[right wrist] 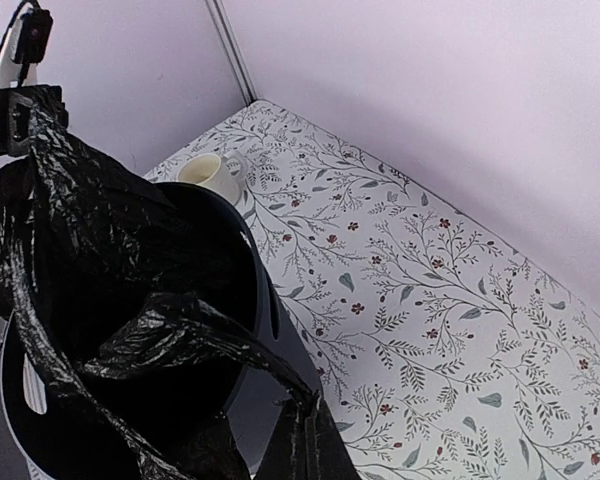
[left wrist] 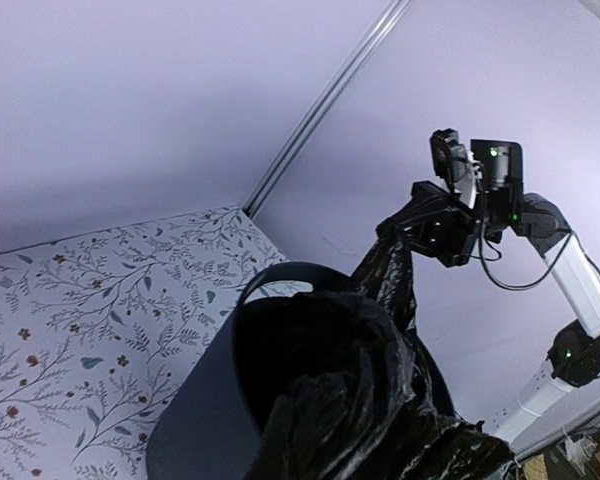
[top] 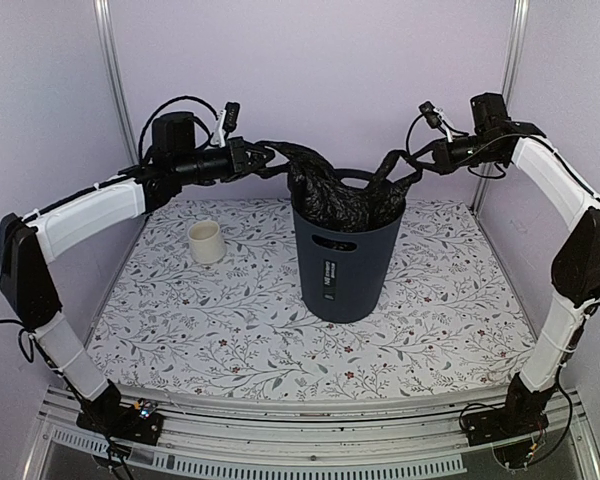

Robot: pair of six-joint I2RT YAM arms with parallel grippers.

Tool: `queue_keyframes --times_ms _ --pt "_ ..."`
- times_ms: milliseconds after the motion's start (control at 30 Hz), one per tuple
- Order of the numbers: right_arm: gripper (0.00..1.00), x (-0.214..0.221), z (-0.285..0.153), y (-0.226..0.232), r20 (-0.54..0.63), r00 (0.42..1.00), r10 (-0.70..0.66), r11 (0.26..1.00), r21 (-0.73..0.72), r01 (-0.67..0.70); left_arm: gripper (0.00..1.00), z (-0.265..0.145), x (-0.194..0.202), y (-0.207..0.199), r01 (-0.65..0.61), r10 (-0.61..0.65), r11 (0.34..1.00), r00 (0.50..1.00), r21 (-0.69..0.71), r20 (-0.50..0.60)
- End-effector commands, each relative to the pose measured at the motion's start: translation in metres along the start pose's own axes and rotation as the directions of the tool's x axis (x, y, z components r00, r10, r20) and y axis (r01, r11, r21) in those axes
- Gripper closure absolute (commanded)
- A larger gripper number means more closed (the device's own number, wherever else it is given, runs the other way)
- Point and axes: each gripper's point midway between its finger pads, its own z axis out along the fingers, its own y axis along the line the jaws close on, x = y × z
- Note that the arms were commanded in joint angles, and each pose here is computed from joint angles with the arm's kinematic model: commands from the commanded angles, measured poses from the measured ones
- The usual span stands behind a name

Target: Put the trash bags into the trash bin

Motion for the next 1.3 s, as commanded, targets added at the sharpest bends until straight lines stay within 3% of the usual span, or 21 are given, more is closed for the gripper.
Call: queue_keyframes --times_ms 0,233,500,700,833,1067,1267 --pt "0.98 -0.024 -0.026 0.009 0.105 0.992 0.071 0.997 -0.029 -0.068 1.0 -0.017 0.005 0.028 0.052 -0.055 0.995 0.998 -0.081 -0.041" --pt "0.98 -0.035 -0.067 0.012 0.187 0.975 0.117 0.993 -0.02 -0.116 1.0 -0.034 0.002 0.021 0.026 -0.034 0.997 0.994 -0.078 -0.102" --pt "0.98 -0.015 -0.093 0.075 0.201 0.975 0.09 0.985 -0.163 -0.057 1.0 -0.053 0.022 -0.045 0.068 -0.029 0.98 0.978 0.186 -0.206" --pt "0.98 0.041 -0.083 0.095 0.138 0.982 0.125 0.968 -0.235 -0.09 1.0 -0.066 0.061 -0.037 0.112 -0.075 0.984 0.966 0.139 -0.248" --pt "0.98 0.055 -0.082 0.107 0.132 0.983 0.13 0.951 -0.297 -0.086 1.0 -0.063 0.088 -0.041 0.146 -0.1 0.977 0.958 0.157 -0.271" --pt "0.98 0.08 -0.078 0.124 0.1 0.99 0.101 0.938 -0.341 -0.062 1.0 -0.051 0.139 -0.08 0.111 -0.004 0.955 0.932 0.275 -0.362" --pt "0.98 0.123 -0.056 0.131 0.023 0.997 0.07 0.937 -0.346 -0.058 1.0 -0.043 0.172 -0.046 0.059 0.008 0.987 0.911 0.15 -0.413"
